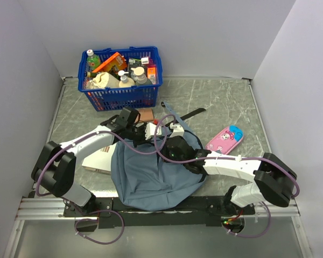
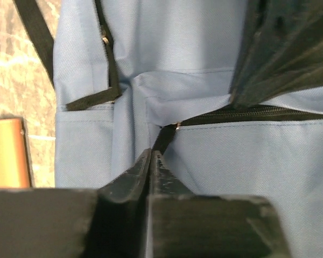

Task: Pack the student bag
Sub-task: Unzip the student bag at the center of the board.

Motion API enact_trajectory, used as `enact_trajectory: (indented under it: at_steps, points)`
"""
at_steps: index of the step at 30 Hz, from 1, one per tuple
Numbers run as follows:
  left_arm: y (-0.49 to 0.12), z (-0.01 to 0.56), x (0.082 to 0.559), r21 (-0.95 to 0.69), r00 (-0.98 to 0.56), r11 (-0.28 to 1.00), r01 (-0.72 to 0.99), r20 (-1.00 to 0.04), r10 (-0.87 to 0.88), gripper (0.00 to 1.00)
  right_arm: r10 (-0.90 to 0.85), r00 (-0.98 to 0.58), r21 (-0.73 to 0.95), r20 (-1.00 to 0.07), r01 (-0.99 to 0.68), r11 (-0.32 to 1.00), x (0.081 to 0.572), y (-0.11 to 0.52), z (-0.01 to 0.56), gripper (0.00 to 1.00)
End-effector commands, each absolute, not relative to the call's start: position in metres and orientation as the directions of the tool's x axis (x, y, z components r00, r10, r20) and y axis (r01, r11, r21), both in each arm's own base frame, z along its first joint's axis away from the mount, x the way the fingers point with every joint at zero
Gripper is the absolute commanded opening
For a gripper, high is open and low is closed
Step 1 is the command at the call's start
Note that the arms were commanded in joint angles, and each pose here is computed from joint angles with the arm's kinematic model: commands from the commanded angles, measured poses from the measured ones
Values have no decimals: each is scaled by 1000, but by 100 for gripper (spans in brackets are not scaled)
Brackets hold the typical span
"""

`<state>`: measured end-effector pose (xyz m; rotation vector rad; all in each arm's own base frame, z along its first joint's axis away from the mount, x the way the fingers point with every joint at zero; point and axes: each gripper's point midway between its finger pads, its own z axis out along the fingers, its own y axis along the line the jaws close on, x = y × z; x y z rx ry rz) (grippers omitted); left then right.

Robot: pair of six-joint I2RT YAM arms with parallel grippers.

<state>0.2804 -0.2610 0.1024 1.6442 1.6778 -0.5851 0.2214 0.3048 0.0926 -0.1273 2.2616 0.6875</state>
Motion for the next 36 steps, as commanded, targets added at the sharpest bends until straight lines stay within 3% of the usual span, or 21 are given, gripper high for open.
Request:
enact_trajectory:
  at_steps: [1,7,12,15,23,30,36]
  points:
    - [-272,113,276,173,109,32,984,-746,657,1,176,-679,502,-713,-320,803,224,315,120,0]
    - [-270,114,263,107,67,18,994,-737,673,1,182,-674,503,-716,-317,804,225,314,122,0]
    - [-267,131,270,162,117,5,987,-731,672,30,181,-675,502,-715,-315,806,223,312,121,0]
    - [-263,131,268,176,148,-29,984,-712,687,39,182,-673,502,-717,-317,805,222,310,121,0]
    - [-255,116,256,165,196,-113,980,-681,706,44,196,-658,506,-727,-321,800,221,304,126,0]
    - [-266,121,275,204,170,-31,979,-710,684,44,193,-662,516,-724,-334,789,219,307,127,0]
    - [-268,115,271,164,151,-46,985,-713,685,39,203,-658,521,-726,-332,786,220,308,129,0]
